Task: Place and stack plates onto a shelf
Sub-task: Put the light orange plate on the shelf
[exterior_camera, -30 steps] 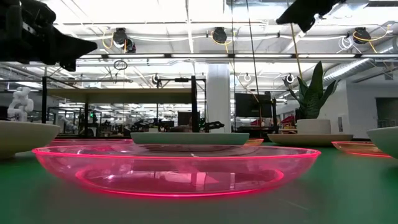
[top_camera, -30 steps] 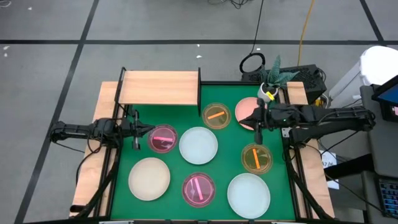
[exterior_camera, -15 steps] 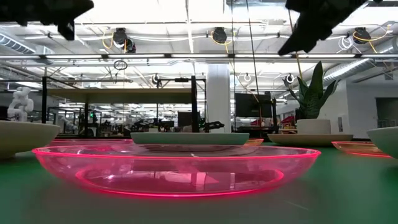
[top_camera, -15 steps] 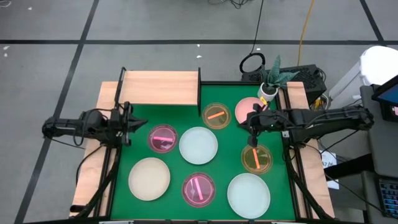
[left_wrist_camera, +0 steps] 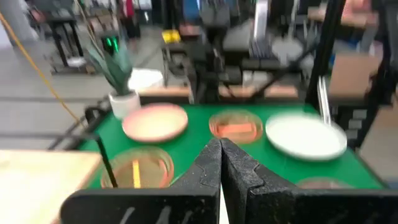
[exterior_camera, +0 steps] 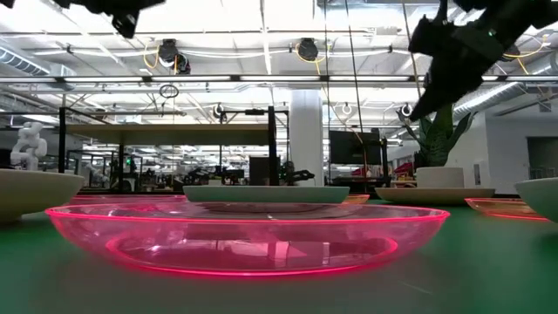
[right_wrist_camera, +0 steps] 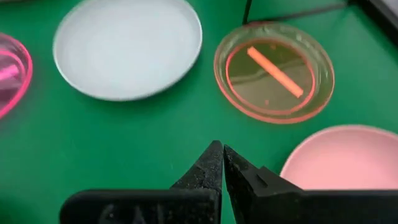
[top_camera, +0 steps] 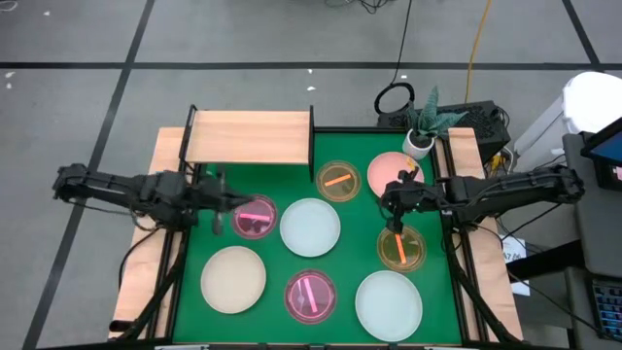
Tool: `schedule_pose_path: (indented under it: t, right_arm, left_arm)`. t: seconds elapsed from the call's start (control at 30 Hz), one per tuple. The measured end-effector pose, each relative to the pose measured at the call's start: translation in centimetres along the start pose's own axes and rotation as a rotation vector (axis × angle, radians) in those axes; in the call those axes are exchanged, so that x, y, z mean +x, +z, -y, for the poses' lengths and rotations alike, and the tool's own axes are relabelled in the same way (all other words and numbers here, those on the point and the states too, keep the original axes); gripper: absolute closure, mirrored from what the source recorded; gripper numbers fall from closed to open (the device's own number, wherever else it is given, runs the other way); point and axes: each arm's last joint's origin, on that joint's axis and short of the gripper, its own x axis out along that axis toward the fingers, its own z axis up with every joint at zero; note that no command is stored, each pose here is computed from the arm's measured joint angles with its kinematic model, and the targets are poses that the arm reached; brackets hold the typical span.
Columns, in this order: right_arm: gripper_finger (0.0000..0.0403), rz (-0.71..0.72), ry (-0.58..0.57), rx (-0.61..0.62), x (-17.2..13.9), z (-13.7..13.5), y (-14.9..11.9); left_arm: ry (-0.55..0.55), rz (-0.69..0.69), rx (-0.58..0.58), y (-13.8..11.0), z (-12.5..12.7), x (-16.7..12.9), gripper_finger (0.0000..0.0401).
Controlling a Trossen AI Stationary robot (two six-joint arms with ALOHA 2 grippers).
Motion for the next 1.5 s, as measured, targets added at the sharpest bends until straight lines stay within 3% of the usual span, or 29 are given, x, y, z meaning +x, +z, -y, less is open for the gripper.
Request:
schedule_pose_path:
  t: [0.37, 0.53, 0.73, 0.87, 1.3, 1.5]
  right_arm:
    - [0.0397, -0.123, -0.094, -0.095, 0.8, 0.6, -2.4]
    - [0.035, -0.142, -0.167, -0.133, 1.9, 0.9, -3.6]
    - [0.0277, -0.181, -0.128, -0.174, 3.1, 0.7, -4.5]
    - [0.0257, -0.206, -0.158, -0.21, 3.9, 0.7, -4.8]
    - [0.0276, -0.344, -0.239, -0.234, 6.3, 2.1, -5.4]
    - [0.0308, -0.366, -0.259, -0.217, 6.6, 2.7, -5.4]
  left_arm:
    - [-0.013, -0.189, 0.078, -2.5, 1.0, 4.2, 0.04]
    - [-0.016, -0.178, 0.114, -2.6, 1.1, 5.1, 0.04]
    - [-0.016, -0.153, 0.114, -2.5, 1.2, 5.6, 0.04]
    - [-0.015, -0.139, 0.114, -2.4, 1.2, 5.6, 0.04]
    - [-0.015, -0.134, 0.114, -2.4, 1.2, 5.6, 0.04]
    - [-0.015, -0.134, 0.113, -2.4, 1.2, 5.6, 0.04]
